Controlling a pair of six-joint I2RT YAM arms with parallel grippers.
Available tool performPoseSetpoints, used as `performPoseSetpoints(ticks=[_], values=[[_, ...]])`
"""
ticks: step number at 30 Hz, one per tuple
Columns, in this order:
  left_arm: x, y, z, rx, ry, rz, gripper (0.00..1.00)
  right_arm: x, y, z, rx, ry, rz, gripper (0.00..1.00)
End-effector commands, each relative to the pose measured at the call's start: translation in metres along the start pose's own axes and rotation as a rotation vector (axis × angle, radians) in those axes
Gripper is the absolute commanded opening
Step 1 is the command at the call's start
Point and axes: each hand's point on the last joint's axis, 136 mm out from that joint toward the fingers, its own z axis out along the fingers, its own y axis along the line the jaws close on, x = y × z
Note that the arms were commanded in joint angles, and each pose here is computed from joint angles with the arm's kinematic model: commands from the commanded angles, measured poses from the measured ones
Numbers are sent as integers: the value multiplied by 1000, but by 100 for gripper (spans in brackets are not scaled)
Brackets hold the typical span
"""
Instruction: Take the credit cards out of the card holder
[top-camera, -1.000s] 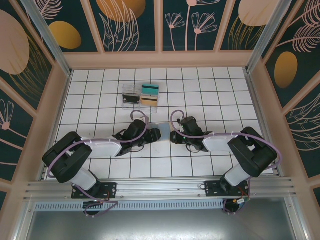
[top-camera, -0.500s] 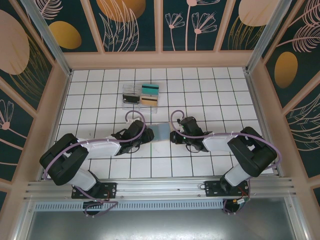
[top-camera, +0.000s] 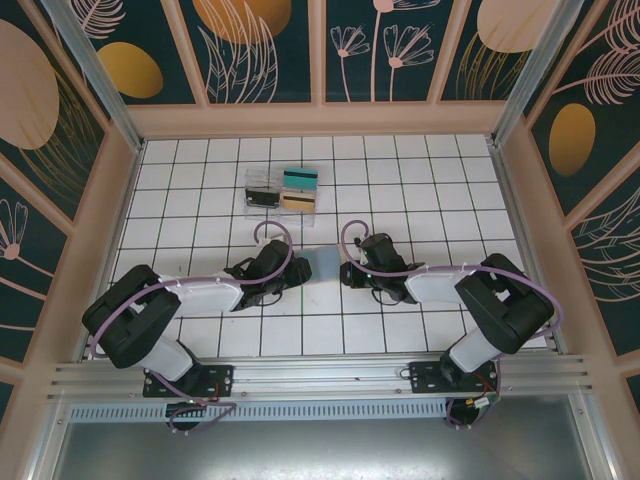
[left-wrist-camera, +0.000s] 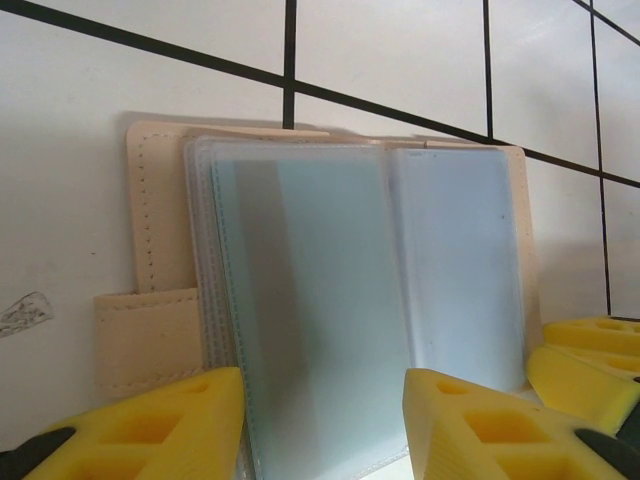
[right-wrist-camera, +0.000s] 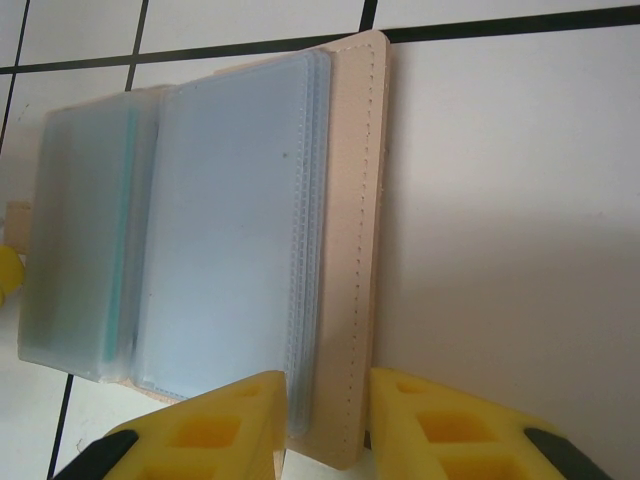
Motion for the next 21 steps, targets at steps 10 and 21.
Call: performPoseSetpoints(ticks=[10, 21], values=[[9, -12, 7, 71, 38, 16, 47, 6, 9, 5, -32, 28, 1, 29], [-1, -41, -5, 196, 14, 42, 56, 6, 8, 6, -30, 30, 3, 29]])
